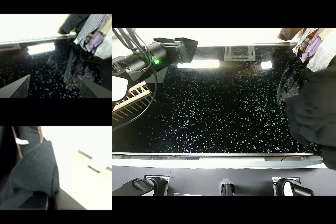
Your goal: Fold the clothes and pants, and hang the long-sleeved shirts on hangers.
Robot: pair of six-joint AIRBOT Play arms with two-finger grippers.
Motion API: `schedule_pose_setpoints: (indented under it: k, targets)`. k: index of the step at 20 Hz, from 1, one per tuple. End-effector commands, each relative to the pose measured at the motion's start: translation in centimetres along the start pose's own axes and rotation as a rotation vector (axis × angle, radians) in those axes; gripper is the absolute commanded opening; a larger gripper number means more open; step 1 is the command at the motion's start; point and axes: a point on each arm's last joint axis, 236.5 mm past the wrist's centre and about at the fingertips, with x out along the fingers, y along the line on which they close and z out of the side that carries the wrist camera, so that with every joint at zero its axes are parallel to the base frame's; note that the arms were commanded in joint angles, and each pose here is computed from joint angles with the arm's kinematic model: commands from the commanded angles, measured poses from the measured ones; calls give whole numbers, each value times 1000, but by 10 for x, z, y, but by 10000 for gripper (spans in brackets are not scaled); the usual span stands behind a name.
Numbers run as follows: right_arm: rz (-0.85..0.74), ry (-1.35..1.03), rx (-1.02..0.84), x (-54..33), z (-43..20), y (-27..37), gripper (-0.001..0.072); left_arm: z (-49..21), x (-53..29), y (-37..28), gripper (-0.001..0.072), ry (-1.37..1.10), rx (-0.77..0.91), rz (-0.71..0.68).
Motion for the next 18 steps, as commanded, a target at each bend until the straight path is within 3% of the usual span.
schedule_pose_setpoints:
  k: [1,13,18]
  targets:
    - [-158,36,54,22,-2,-17,28,-2,2,1,678,4,-1,2]
    - [-156,-202,152,72,110,21,28,-7,6,3,679,16,-1,5]
    - [-136,-277,108,67,132,24,28,-7,6,3,679,15,-1,5]
